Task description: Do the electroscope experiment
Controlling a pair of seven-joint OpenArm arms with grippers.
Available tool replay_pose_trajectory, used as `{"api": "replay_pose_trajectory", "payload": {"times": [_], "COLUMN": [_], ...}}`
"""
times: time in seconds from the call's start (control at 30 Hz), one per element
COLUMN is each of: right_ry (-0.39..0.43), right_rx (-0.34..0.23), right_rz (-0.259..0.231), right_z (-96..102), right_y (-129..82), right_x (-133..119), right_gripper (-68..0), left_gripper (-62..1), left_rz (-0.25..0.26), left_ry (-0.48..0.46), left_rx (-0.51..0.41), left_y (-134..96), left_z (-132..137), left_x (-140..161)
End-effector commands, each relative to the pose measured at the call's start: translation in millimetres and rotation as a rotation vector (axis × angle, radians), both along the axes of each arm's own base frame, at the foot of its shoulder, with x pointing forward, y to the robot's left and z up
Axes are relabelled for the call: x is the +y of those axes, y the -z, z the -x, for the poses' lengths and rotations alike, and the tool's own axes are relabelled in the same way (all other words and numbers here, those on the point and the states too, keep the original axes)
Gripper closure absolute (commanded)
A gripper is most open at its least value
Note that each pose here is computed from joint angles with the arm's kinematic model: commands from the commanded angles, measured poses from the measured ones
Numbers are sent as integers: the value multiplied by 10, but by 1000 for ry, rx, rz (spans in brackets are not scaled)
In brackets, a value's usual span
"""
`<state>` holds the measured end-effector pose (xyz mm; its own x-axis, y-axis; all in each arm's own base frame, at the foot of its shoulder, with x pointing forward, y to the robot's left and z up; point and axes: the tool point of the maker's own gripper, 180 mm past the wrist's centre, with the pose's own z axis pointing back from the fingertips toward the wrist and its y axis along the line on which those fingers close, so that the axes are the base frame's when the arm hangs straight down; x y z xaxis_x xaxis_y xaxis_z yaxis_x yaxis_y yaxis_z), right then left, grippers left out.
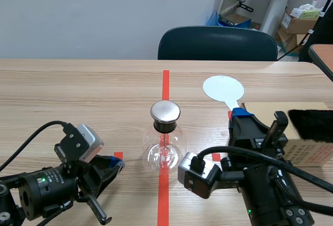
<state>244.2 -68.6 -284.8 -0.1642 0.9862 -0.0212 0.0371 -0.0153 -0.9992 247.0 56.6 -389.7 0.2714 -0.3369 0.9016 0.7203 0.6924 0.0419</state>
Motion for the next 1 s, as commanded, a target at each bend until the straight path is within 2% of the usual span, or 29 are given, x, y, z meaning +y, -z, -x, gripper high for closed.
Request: {"api": "replay_pose_trajectory", "payload": {"times": [0.0, 0.7, 0.97], "right_ry": [-4, -12, -70], "right_rx": [-26, -29, -36], "right_rz": [4, 9, 32], "right_z": [-29, -26, -3], "right_y": [-66, -67, -70], "right_x": [-19, -13, 65], "right_gripper": [-8, -8, -8], "left_gripper": [-25, -25, -25], "left_rz": [37, 37, 37], "left_ry": [9, 9, 9], "left_rx": [-22, -22, -22], "left_y": [-99, -99, -100], "left_z": [-24, -24, -24], "left_x": [-90, -90, -92]}}
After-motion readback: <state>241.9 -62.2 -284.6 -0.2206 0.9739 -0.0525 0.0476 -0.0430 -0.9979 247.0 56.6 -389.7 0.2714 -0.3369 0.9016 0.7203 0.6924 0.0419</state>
